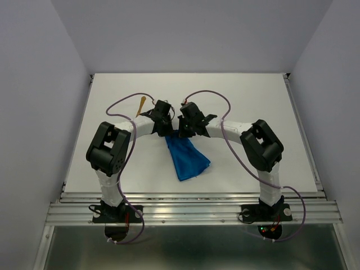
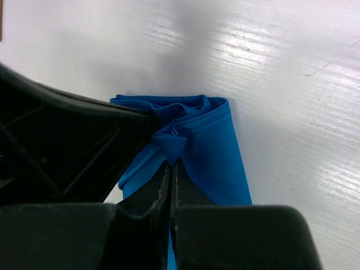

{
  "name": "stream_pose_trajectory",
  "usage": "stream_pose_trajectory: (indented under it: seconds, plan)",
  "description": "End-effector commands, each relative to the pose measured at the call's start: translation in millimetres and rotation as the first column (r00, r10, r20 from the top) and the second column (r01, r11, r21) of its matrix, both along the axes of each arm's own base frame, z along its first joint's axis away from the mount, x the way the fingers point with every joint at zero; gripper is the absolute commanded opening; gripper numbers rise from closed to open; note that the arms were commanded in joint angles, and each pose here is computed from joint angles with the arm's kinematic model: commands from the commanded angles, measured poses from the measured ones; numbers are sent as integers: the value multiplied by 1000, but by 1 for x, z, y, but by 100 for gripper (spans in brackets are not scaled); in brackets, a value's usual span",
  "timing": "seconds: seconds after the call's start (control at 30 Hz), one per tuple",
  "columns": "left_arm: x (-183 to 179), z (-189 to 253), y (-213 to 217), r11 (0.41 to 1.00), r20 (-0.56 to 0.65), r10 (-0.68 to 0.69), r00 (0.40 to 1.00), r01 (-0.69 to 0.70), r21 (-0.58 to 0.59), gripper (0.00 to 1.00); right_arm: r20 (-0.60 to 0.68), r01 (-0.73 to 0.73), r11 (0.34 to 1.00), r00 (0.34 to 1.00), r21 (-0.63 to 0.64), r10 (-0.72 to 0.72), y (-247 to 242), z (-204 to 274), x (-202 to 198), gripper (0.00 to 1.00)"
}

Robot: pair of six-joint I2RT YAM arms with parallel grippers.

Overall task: Fold the napkin into a case and place the utensils inside
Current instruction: Fold the 2/3-rectangle-folded napkin at the center of the board.

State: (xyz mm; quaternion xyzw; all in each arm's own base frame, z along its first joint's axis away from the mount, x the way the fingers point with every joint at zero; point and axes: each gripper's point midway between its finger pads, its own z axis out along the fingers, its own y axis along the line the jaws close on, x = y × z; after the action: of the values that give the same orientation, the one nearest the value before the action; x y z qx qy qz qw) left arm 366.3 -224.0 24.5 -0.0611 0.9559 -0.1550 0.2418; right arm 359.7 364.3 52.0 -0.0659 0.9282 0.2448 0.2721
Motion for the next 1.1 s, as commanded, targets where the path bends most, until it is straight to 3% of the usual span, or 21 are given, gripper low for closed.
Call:
stream_pose_trajectory:
  seconds: [0.0,0.17,0.47,0.9,1.07]
  plan:
    - [-21,-16,8,1000,-70,-9,997,10,25,0,-23,68,998,997,18,-67,11,-5,9,1]
    - [-24,-19,7,1000,-77,-9,997,10,11,0,-57,140,990,989,3,-140,8,-20,13,1]
    - [-29,-19,5,1000,-78,-17,997,16,-12,0,-110,297,944,943,-141,-313,-15,-52,16,1]
    - [-21,58,17,1000,54,16,998,-15,-12,0,-134,371,900,904,-229,-406,-31,-77,12,1]
    - [-29,54,26,999,44,39,998,-39,-3,0,-140,371,897,901,-239,-410,-33,-81,9,1]
